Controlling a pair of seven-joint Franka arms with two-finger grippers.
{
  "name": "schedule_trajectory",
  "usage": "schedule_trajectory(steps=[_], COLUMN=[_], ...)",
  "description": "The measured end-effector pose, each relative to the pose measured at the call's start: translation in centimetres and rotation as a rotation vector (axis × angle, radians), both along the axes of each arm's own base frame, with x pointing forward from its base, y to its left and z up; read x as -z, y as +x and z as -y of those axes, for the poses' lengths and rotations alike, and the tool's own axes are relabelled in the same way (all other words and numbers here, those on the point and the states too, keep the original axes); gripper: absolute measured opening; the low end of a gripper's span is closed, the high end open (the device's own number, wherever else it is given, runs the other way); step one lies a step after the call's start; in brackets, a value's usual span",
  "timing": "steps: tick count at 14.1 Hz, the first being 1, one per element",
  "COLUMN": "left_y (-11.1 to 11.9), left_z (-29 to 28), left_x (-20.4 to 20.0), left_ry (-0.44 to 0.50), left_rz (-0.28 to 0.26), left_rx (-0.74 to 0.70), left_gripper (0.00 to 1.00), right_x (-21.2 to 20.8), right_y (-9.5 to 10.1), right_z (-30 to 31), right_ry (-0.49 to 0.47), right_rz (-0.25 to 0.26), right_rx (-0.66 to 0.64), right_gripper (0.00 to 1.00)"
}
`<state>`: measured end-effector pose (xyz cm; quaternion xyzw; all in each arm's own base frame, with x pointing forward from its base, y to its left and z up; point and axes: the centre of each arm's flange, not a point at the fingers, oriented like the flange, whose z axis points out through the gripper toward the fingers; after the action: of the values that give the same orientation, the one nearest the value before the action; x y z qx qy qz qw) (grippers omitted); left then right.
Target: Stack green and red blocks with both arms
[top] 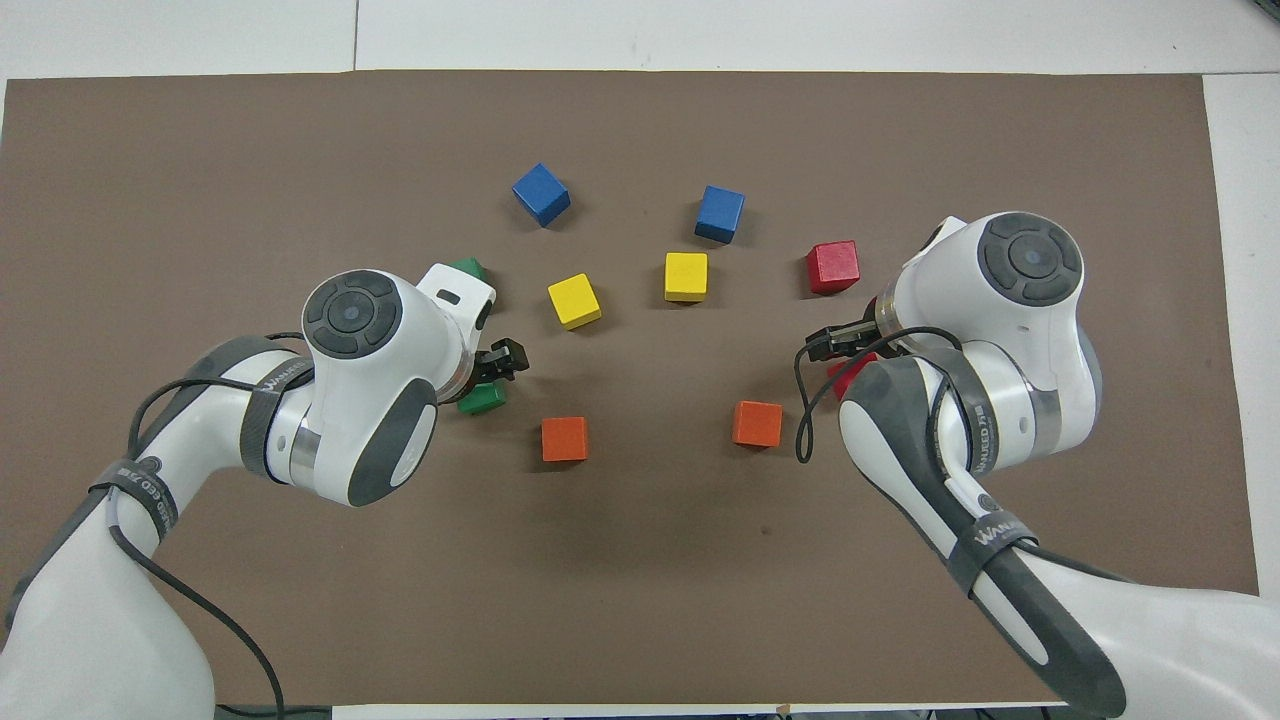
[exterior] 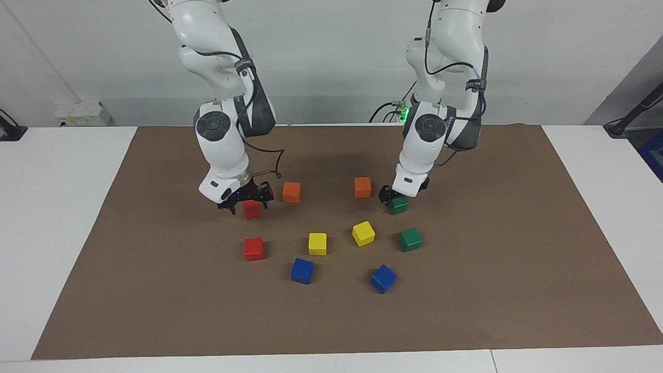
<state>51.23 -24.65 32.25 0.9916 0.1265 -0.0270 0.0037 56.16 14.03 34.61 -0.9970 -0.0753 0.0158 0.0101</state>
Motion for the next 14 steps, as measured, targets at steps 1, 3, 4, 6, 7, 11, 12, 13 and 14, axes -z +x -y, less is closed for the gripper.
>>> schedule_trajectory(steps=[1,3,4,6,7,11,12,13,14], left_y=[-0.1,-0.2,-0.2,-0.4,-0.4,0.6,1.3,2.4,3.5], left_z=[0.0,0.1,0.2,0.6,0.7,-0.9,-2.6,-5.0,-8.2], left_x=[0.2,0.6,0.8,0.9,0.9,-0.1,-1.2,-2.6,-4.1], left_ry=[0.000,0.001,0.002,0.002,0.002,0.044,0.049,0.048,0.045], left_rz=[-0.001,-0.004,-0.006,-0.006,-0.006,0.002,-0.004,-0.006,0.000], left_rx=[-0.001,-0.012,-0.018,-0.017,-0.017,0.045,0.084,0.122,0.155], left_gripper=[1.00,1.00,1.00,0.91,0.82,0.55,0.55,0.55,0.55], right_x=[0.6,1.4,1.7,2.4,2.8,3.8,4.0,4.2,4.5], right_y=[-0.4,-1.1,-1.4,-2.1,-2.4,-2.9,-2.9,-3.0,-3.0], right_z=[0.1,0.3,0.4,0.5,0.5,0.3,0.3,0.3,0.4], right_ry=[-0.003,-0.007,-0.007,-0.005,-0.004,0.000,0.002,0.002,0.001], right_rz=[-0.011,-0.028,-0.026,-0.015,-0.008,0.011,0.019,0.020,0.018], right_rx=[0.000,0.000,0.001,0.001,0.000,-0.005,-0.005,-0.004,-0.004], right_gripper=[1.00,1.00,1.00,1.00,1.00,1.00,1.00,1.00,1.00])
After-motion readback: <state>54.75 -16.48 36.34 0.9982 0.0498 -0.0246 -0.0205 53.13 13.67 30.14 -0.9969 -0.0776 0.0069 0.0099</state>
